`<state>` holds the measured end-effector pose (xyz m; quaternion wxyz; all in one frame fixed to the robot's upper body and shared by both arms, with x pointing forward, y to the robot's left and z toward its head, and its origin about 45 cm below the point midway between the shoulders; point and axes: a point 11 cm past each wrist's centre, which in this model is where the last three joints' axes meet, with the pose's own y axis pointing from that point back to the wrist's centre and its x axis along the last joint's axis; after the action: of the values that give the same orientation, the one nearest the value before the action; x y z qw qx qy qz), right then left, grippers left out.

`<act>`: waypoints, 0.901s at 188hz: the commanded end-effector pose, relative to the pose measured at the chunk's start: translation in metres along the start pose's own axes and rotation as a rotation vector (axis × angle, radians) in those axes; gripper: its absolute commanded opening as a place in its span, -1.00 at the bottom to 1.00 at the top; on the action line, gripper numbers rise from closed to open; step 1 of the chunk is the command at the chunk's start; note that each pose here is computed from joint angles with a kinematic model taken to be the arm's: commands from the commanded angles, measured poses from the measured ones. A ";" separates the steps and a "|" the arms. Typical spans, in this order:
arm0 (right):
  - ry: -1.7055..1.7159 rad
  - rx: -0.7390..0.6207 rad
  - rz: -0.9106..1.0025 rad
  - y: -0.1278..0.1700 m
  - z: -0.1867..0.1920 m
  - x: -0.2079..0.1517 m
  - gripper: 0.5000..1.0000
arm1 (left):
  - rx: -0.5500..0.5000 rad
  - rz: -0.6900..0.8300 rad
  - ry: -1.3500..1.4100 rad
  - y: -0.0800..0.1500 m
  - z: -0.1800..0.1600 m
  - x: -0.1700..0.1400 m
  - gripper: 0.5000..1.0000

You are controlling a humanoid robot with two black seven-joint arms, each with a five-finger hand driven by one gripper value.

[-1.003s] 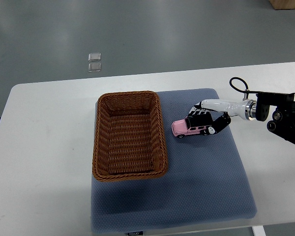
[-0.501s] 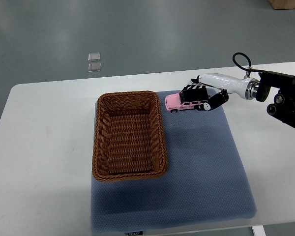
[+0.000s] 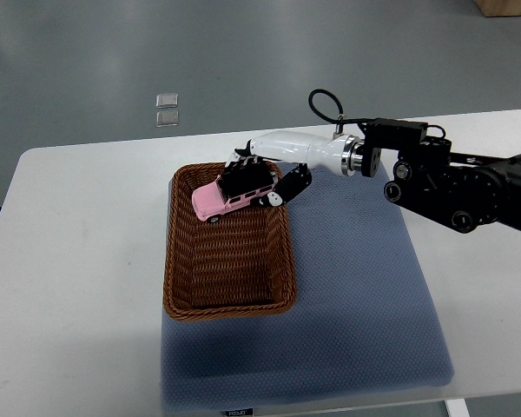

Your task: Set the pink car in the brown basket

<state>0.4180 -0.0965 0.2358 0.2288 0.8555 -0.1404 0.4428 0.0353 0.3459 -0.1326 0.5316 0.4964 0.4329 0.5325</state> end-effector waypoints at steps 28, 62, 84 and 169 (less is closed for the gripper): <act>0.001 0.008 -0.068 -0.021 -0.006 -0.028 -1.00 | 0.000 -0.001 -0.001 0.000 0.000 0.000 1.00; -0.002 -0.021 -0.062 -0.018 0.003 -0.029 -0.52 | 0.000 -0.002 -0.001 0.000 0.000 -0.001 1.00; -0.005 -0.025 -0.063 -0.017 0.004 -0.030 -0.12 | 0.000 -0.002 -0.001 0.000 0.000 -0.001 1.00; -0.129 -0.033 0.128 -0.010 0.011 0.000 0.65 | 0.000 -0.003 -0.003 0.000 0.000 -0.001 1.00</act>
<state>0.4167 -0.0891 0.2087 0.2385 0.8641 -0.1542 0.4156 0.0353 0.3451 -0.1328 0.5327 0.4965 0.4330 0.5312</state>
